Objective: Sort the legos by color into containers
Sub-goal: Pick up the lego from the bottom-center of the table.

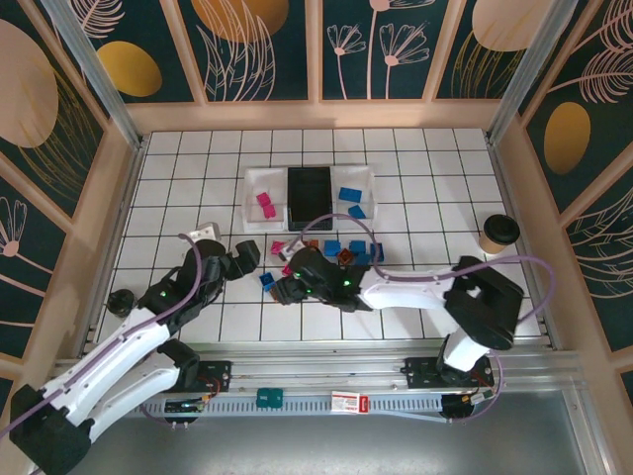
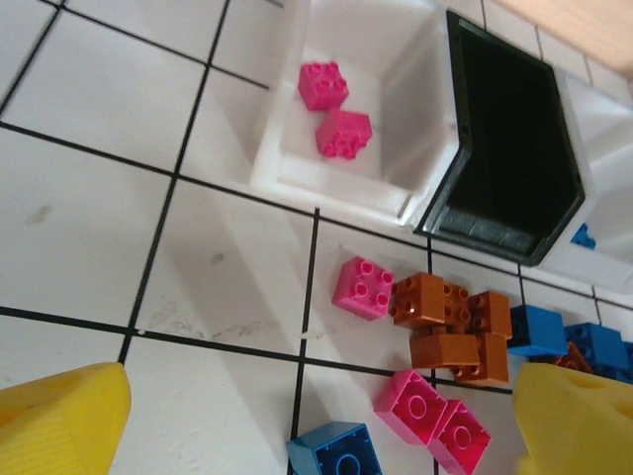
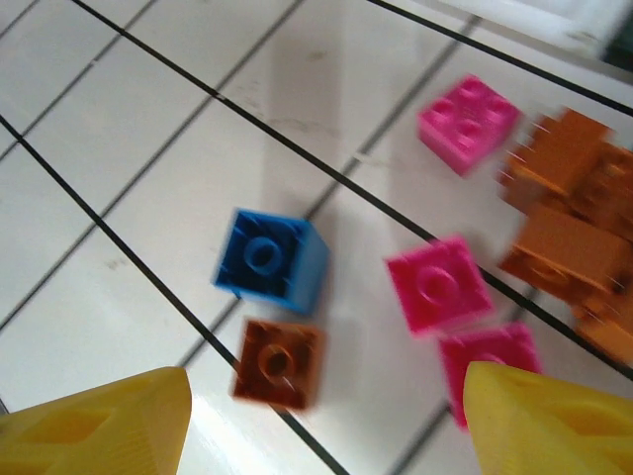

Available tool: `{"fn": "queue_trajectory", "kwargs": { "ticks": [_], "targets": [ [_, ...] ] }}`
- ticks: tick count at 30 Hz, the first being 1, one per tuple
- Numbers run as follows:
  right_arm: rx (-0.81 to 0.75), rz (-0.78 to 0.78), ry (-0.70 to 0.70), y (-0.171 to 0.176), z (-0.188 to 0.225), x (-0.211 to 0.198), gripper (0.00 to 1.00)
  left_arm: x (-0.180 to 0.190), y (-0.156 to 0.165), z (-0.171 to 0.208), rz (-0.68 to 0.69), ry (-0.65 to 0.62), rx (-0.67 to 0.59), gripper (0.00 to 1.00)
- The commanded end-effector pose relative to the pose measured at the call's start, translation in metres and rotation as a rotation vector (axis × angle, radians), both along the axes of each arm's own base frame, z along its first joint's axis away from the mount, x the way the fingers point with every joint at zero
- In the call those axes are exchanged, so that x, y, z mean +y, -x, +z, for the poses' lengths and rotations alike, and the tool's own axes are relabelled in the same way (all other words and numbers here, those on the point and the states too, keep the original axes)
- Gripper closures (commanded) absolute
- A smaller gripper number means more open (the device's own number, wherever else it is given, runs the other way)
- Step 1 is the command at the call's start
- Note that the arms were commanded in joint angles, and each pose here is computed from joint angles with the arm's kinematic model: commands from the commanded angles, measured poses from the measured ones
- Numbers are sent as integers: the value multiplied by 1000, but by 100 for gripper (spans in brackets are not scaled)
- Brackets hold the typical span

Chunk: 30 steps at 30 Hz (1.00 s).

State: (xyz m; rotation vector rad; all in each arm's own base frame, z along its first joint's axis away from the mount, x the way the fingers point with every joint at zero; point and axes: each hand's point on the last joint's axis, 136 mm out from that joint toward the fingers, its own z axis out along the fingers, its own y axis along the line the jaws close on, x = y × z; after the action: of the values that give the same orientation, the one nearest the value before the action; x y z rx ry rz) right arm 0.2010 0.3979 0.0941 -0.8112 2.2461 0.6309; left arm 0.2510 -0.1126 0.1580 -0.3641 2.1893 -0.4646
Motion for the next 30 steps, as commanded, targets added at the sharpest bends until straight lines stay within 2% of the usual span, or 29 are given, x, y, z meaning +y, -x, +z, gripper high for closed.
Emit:
{"fn": "queue_trajectory", "kwargs": {
  "ticks": [1, 11, 17, 25, 30],
  "targets": [
    [-41, 35, -16, -8, 5, 29, 26, 20, 7, 17, 72, -26, -21, 1],
    [-38, 6, 63, -26, -33, 53, 27, 32, 21, 36, 85, 5, -67, 1],
    [-8, 45, 39, -20, -42, 64, 37, 31, 20, 33, 83, -3, -57, 1],
    [-33, 59, -56, -20, -18, 65, 63, 31, 18, 31, 88, -9, -49, 1],
    [-78, 20, -187, -28, 31, 43, 68, 22, 16, 25, 58, 13, -34, 1]
  ]
}}
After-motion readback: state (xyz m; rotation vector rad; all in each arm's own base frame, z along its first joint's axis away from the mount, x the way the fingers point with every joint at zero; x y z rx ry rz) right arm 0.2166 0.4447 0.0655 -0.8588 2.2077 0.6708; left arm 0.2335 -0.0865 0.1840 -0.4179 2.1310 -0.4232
